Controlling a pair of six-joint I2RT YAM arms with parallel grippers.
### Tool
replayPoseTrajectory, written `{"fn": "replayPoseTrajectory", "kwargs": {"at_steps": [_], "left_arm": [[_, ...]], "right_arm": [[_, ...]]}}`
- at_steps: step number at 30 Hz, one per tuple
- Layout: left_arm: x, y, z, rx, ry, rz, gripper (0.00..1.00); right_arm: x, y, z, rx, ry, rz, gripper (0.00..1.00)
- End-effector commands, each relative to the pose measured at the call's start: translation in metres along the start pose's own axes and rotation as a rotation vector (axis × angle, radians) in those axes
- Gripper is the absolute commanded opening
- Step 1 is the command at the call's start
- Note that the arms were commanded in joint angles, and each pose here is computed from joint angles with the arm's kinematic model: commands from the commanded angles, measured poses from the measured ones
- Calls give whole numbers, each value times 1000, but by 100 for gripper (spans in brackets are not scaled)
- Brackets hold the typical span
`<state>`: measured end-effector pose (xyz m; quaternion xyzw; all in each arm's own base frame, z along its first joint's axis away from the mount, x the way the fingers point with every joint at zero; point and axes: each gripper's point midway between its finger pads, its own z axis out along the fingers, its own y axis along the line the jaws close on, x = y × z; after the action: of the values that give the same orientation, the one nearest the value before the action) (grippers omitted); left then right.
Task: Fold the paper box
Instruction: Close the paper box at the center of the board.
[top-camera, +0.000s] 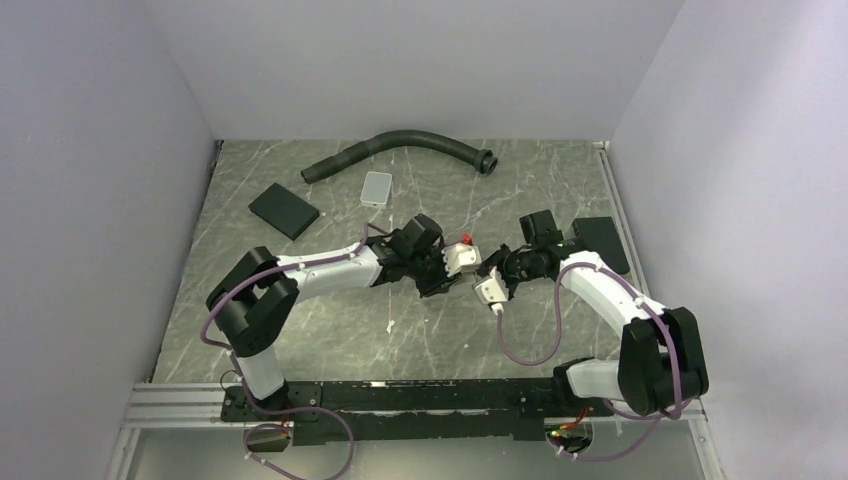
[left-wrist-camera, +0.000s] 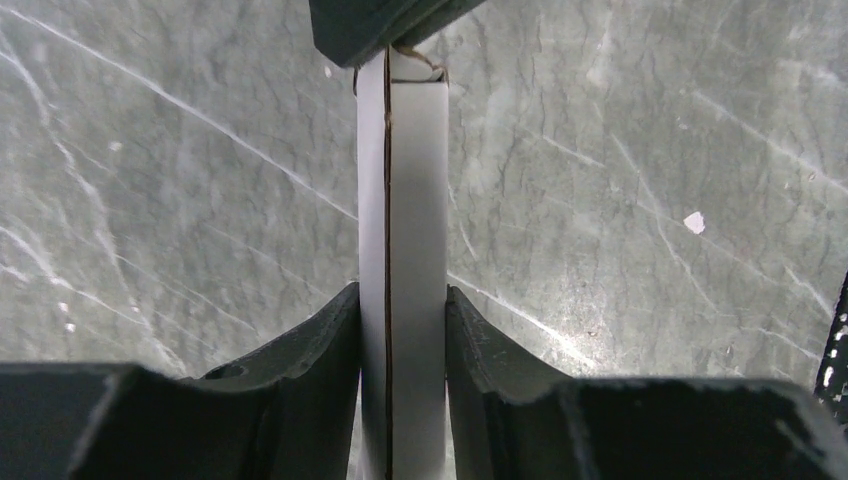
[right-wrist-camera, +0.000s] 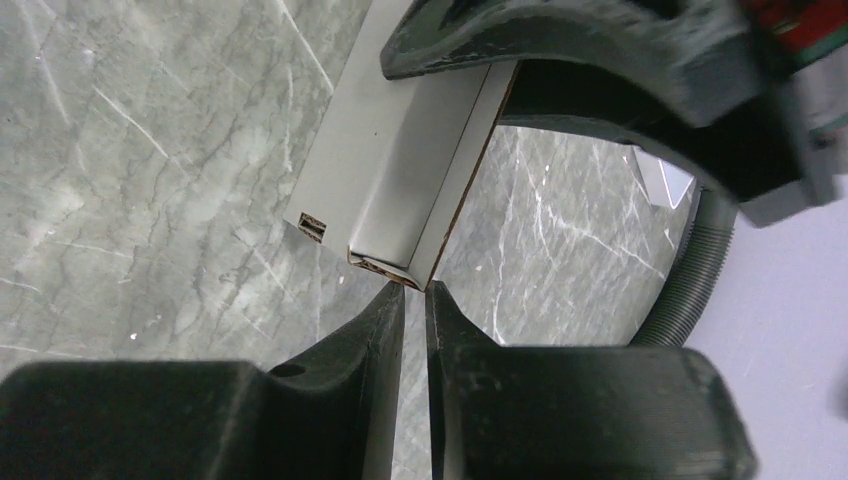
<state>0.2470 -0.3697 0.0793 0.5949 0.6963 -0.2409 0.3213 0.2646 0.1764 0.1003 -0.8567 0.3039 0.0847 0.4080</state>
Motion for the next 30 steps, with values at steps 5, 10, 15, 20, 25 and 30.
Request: {"fn": "replayPoseTrajectory", "kwargs": {"at_steps": [5, 10, 15, 20, 25, 30], "left_arm": [[36, -17, 10, 46, 115, -68, 44], [35, -16, 10, 36, 117, -74, 43], [34, -17, 12, 44, 121, -84, 40], [34, -15, 13, 39, 128, -96, 40], [32, -15, 13, 38, 132, -109, 41], [32, -14, 13, 32, 129, -121, 42]], "right_arm": [[-16, 5, 4, -3, -47, -5, 16], [-17, 8, 5, -8, -42, -12, 16], [-17, 13, 7, -18, -30, -20, 16], [-18, 15, 8, -21, -19, -23, 15], [-21, 19, 11, -32, -21, -18, 14], [-22, 27, 14, -45, -14, -13, 13]]}}
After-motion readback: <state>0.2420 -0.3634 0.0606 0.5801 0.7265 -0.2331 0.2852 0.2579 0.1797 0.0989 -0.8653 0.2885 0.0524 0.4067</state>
